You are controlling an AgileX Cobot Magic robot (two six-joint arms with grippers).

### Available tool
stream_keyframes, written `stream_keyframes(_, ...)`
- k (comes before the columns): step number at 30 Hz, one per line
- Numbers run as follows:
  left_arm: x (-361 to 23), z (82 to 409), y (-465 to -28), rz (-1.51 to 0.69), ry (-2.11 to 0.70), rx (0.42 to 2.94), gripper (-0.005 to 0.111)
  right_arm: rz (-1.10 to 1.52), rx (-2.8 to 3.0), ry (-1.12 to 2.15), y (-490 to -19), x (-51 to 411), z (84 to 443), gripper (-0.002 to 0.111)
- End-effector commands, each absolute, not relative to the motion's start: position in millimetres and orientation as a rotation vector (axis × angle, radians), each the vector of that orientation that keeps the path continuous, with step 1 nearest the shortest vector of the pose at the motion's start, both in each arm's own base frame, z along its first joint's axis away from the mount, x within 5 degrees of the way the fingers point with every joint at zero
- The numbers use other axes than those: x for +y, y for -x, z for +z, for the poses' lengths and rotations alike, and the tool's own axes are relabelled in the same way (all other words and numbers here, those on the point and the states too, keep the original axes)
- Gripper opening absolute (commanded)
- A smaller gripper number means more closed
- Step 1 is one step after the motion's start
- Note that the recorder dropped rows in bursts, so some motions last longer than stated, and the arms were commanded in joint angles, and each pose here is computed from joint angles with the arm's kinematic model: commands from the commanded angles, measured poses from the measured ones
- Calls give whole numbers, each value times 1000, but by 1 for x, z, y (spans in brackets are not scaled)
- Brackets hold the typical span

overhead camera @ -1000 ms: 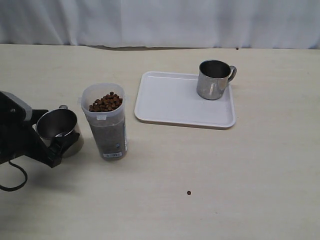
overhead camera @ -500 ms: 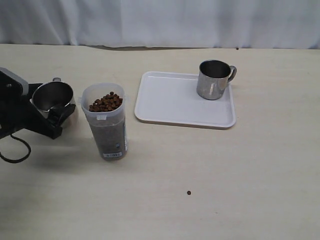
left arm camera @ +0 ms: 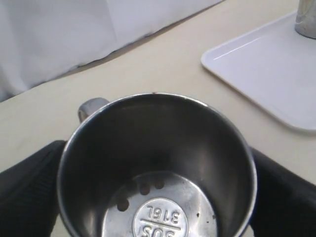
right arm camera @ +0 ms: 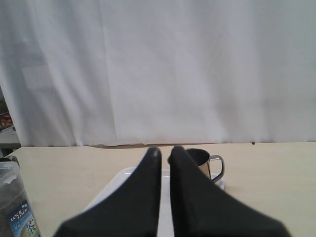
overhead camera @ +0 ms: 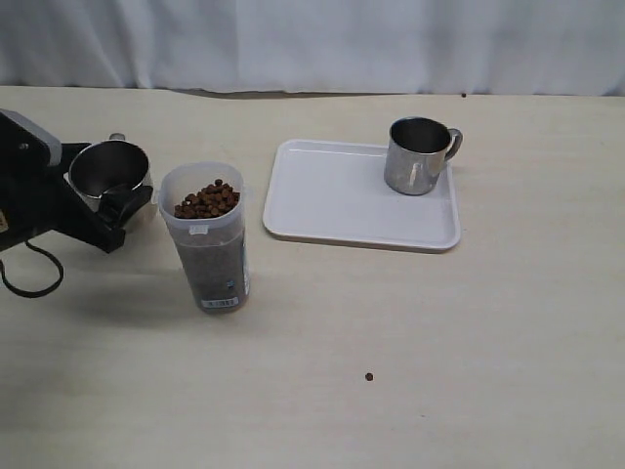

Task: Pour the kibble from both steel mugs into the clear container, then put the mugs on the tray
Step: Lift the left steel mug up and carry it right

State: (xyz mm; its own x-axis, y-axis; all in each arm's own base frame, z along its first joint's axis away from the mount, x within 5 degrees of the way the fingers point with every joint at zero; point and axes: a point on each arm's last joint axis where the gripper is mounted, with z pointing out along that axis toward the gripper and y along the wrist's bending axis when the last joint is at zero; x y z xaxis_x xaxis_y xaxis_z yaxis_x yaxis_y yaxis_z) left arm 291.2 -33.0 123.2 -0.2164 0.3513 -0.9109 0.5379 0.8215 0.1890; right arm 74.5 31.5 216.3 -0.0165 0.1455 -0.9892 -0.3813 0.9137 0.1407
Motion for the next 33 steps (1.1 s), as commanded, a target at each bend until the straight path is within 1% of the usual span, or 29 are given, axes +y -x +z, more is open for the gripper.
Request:
stream_keyframes(1,-38,137,-308,-242,-704,1749,0,426,1541,181,-74,31,215,5)
stream_keyframes(7,-47,151,-350,-386,-769,1696,0,439,1543,168,-74,31,215,5)
stream_keyframes(14,-54,157,-397,-501,-887,1662,0,439,1543,168,-74,31,215,5)
stream_keyframes(20,-58,156,-428,-551,-1009,1626,0,439,1543,168,-74,31,215,5)
stream_keyframes(27,-66,150,-451,-729,-1013,1496,0,439,1543,168,-74,31,215,5)
stream_keyframes(33,-79,135,-465,-802,-1015,1501,0,443,1544,164,-74,31,215,5)
